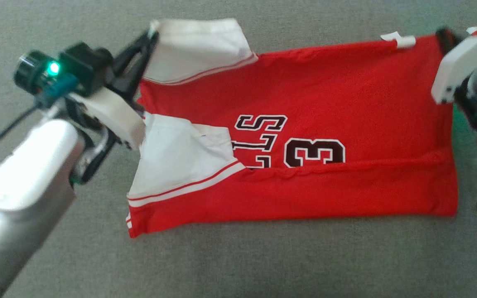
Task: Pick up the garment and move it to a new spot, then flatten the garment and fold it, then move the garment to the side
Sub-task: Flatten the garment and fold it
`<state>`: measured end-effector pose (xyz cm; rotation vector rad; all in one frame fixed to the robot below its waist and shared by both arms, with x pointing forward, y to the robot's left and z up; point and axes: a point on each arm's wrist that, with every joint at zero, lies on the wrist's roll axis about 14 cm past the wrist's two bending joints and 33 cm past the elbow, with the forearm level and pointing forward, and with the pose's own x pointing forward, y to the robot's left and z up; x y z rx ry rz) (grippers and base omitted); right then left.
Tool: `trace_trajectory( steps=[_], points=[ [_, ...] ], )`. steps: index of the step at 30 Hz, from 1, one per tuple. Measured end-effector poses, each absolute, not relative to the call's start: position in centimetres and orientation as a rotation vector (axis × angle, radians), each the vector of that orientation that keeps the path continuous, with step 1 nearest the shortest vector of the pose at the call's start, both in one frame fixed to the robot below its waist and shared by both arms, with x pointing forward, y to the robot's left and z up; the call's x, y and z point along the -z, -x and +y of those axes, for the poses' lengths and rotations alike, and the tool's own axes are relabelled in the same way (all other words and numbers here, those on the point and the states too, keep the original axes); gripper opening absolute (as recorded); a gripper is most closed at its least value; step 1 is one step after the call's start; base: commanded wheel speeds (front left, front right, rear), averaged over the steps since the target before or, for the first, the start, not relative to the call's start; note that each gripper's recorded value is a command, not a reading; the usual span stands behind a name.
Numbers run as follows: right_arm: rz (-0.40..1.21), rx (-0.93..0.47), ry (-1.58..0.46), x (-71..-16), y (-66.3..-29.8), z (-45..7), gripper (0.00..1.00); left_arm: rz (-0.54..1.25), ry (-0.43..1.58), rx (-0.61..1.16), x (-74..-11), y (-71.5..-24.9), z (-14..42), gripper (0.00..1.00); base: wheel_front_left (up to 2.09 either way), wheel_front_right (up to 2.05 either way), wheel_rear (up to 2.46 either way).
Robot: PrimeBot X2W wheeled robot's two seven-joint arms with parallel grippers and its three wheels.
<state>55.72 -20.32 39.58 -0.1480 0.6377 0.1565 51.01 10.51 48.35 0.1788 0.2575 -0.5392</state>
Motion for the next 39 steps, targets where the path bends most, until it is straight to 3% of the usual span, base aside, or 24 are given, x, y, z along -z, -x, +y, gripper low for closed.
trace_trajectory(
  steps=[7, 21, 31, 39],
  points=[
    [0.430, -0.149, 0.021, -45.1, -59.5, -19.9, 0.00, 0.168, -0.213, 0.463, -50.5, -55.5, 12.2, 0.00, 0.00, 0.00, 0.00],
    [0.153, -0.123, -0.155, -51.1, -63.1, -19.4, 0.00, -0.067, -0.278, 0.380, -55.1, -63.0, 12.6, 0.00, 0.00, 0.00, 0.00],
    [0.181, -0.133, -0.200, -51.0, -62.2, -19.0, 0.00, -0.045, -0.265, 0.404, -54.7, -62.0, 12.2, 0.00, 0.00, 0.00, 0.00],
    [0.279, -0.144, -0.194, -48.5, -59.0, -19.6, 0.00, 0.018, -0.282, 0.461, -52.1, -57.9, 11.8, 0.00, 0.00, 0.00, 0.00]
  ],
)
